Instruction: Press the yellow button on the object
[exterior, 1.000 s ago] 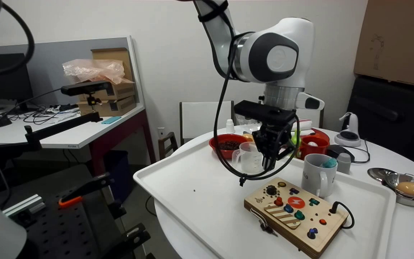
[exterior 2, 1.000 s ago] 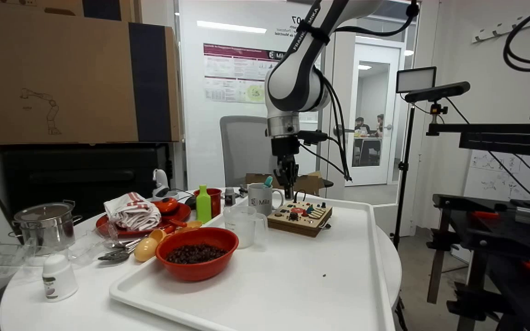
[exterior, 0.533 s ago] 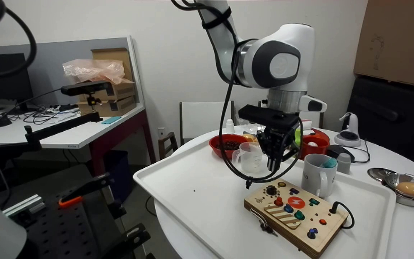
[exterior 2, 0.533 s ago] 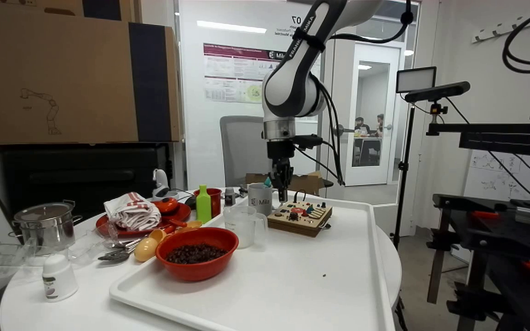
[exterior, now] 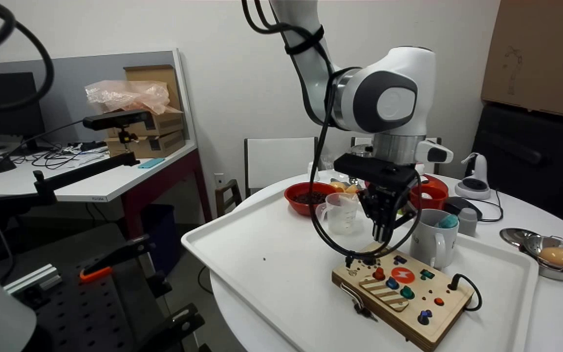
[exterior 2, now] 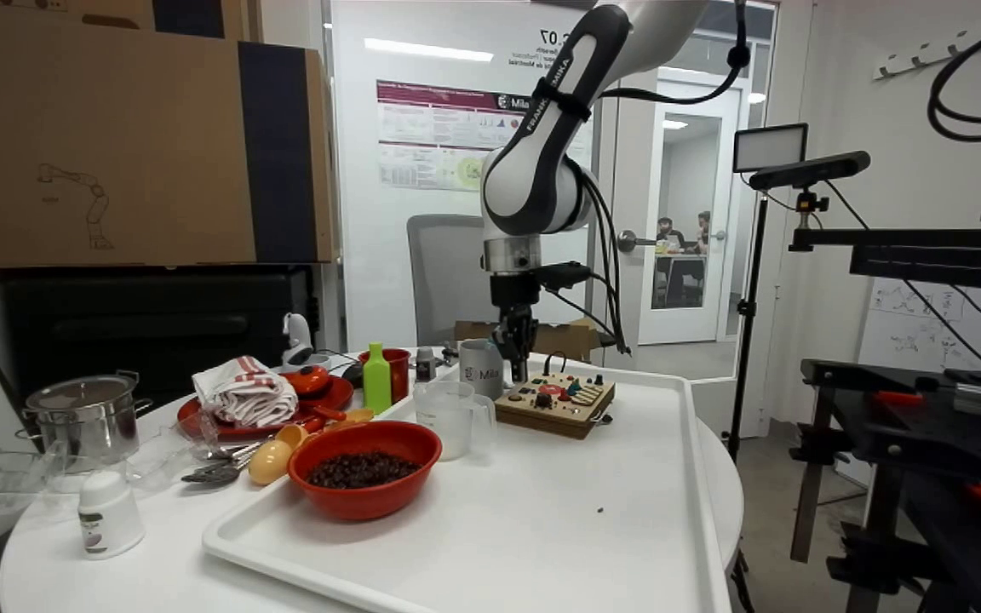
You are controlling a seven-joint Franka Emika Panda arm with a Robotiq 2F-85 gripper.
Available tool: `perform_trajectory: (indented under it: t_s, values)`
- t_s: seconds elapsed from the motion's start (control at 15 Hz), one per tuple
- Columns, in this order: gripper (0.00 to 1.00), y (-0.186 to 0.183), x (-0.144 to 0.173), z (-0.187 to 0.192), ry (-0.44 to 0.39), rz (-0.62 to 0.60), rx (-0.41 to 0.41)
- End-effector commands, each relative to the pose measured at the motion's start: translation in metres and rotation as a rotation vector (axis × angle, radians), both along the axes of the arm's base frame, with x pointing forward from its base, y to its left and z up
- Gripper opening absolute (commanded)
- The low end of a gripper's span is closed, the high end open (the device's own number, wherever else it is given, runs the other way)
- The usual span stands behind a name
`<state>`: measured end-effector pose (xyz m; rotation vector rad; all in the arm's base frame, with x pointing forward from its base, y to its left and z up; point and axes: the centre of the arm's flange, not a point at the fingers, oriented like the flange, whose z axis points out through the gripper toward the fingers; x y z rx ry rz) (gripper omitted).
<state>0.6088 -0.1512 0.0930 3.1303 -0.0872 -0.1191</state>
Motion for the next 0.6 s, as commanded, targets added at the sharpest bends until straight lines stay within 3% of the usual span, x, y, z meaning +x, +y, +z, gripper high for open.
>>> perform_trajectory:
  t_s: [0.0,0.53]
  values:
    - [0.09,-0.0040,0.0125,-0.0098,-0.009,-0.005,-0.021]
    - [0.09,-0.0098,0.0172,-0.0163,-0.011,-0.013,-0.032]
